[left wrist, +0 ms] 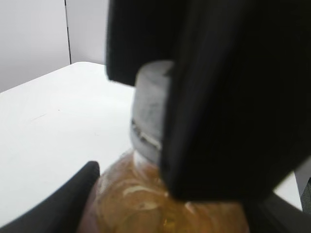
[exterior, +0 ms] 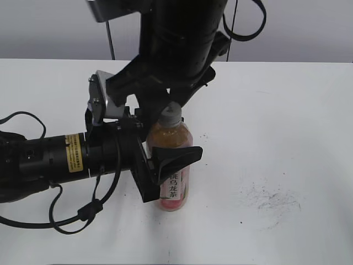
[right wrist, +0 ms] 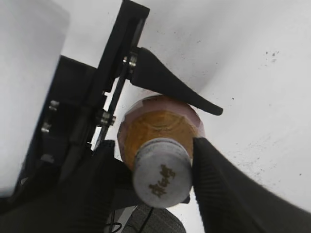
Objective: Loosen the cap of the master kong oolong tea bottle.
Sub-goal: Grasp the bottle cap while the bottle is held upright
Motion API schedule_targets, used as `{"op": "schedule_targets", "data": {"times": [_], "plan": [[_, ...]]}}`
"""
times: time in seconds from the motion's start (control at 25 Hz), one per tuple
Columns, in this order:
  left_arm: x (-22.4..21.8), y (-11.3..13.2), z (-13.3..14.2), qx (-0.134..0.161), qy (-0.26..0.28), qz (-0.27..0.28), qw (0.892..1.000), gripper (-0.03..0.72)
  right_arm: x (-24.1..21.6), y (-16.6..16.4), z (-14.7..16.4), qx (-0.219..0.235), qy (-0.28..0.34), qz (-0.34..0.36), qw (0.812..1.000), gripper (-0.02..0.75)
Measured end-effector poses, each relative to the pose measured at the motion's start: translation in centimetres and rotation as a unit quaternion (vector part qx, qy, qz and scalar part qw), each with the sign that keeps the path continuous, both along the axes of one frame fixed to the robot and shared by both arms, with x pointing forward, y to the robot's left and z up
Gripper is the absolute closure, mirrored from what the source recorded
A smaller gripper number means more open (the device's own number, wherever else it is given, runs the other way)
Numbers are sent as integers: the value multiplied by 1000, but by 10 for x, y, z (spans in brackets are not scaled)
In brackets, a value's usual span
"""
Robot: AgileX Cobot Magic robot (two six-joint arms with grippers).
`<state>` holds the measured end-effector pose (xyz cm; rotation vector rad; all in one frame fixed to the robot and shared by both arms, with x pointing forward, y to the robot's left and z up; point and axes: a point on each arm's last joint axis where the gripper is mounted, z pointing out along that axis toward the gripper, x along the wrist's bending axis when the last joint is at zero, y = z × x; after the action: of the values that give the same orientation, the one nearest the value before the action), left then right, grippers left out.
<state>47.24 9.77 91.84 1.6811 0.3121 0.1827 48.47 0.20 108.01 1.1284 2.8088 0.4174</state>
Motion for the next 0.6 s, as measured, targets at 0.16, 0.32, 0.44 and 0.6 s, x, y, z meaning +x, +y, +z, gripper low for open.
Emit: {"op": "schedule_targets", "data": {"times": [0.16, 0.32, 0.44, 0.6], "plan": [[0, 0, 0, 0, 0, 0, 1000, 240, -1, 0, 0, 2, 2, 3, 1000, 331], [0, 0, 0, 0, 0, 0, 1000, 240, -2, -2, 0, -2, -1, 8, 1000, 330], [0, 0, 0, 0, 0, 0, 1000, 240, -6, -6, 0, -3, 4, 13, 1000, 330], [0, 0, 0, 0, 0, 0, 1000, 240, -7, -7, 1, -4, 3, 16, 1000, 355]]}}
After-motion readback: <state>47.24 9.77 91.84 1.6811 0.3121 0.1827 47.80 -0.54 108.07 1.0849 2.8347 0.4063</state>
